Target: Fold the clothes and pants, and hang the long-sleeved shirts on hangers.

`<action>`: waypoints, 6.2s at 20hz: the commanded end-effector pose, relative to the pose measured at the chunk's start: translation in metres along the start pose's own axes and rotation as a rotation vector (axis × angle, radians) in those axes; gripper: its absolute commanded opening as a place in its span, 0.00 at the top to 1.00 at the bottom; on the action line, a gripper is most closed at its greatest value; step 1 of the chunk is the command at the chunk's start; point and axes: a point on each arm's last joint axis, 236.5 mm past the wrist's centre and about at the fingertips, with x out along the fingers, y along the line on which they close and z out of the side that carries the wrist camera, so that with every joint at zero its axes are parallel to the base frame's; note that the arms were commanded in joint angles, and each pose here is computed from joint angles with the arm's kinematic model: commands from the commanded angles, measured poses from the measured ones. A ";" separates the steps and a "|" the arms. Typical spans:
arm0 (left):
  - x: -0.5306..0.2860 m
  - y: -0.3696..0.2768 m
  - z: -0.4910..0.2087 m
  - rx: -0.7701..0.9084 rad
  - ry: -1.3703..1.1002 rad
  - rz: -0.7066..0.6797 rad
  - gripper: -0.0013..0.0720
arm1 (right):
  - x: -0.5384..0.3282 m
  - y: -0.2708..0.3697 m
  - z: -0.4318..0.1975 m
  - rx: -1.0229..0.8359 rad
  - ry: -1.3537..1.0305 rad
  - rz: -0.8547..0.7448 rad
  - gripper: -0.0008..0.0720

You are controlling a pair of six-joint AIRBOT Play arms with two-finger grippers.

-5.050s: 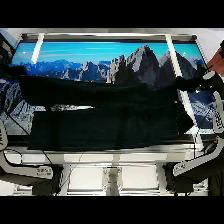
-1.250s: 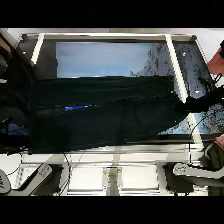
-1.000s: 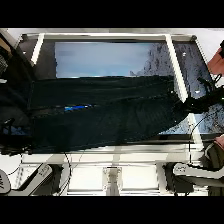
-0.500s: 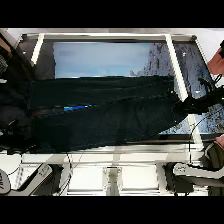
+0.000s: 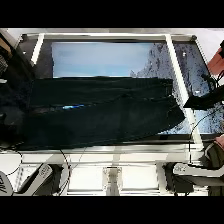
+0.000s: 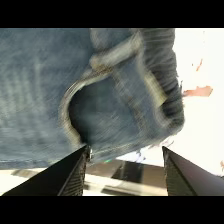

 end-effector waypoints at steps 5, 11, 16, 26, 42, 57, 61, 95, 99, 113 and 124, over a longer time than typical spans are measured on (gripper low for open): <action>-0.013 0.017 0.011 -0.019 -0.029 0.053 0.95 | 0.053 0.004 0.015 -0.060 0.017 0.138 0.26; -0.012 0.016 0.008 -0.032 -0.019 0.049 0.95 | 0.088 0.020 -0.007 -0.064 0.163 0.262 0.27; -0.012 0.017 0.012 -0.031 -0.032 0.055 0.95 | 0.084 0.008 -0.049 -0.086 0.325 0.252 0.29; -0.013 0.021 0.014 -0.026 -0.042 0.070 0.95 | 0.106 0.020 -0.073 0.034 0.304 0.374 0.90; -0.059 0.071 0.050 -0.281 -0.199 -0.047 0.95 | -0.046 -0.039 -0.085 0.427 -0.142 0.551 0.95; -0.133 0.019 0.181 -0.116 -0.339 -0.050 0.95 | -0.079 -0.084 -0.081 0.629 -0.195 0.175 0.96; -0.140 -0.013 0.247 -0.134 -0.383 -0.093 0.95 | -0.093 -0.103 -0.048 0.740 -0.339 0.134 0.96; -0.067 -0.130 0.380 -0.287 -0.541 -0.285 0.94 | -0.006 -0.139 0.120 1.001 -0.660 0.224 0.95; -0.074 -0.146 0.400 -0.294 -0.621 -0.329 0.94 | 0.008 -0.137 0.138 1.001 -0.689 0.217 0.95; -0.068 -0.143 0.391 -0.291 -0.578 -0.321 0.32 | -0.076 -0.136 0.182 0.805 -0.786 0.131 0.34; -0.074 -0.149 0.384 -0.342 -0.521 -0.426 0.12 | -0.042 -0.083 0.166 0.630 -0.562 0.123 0.34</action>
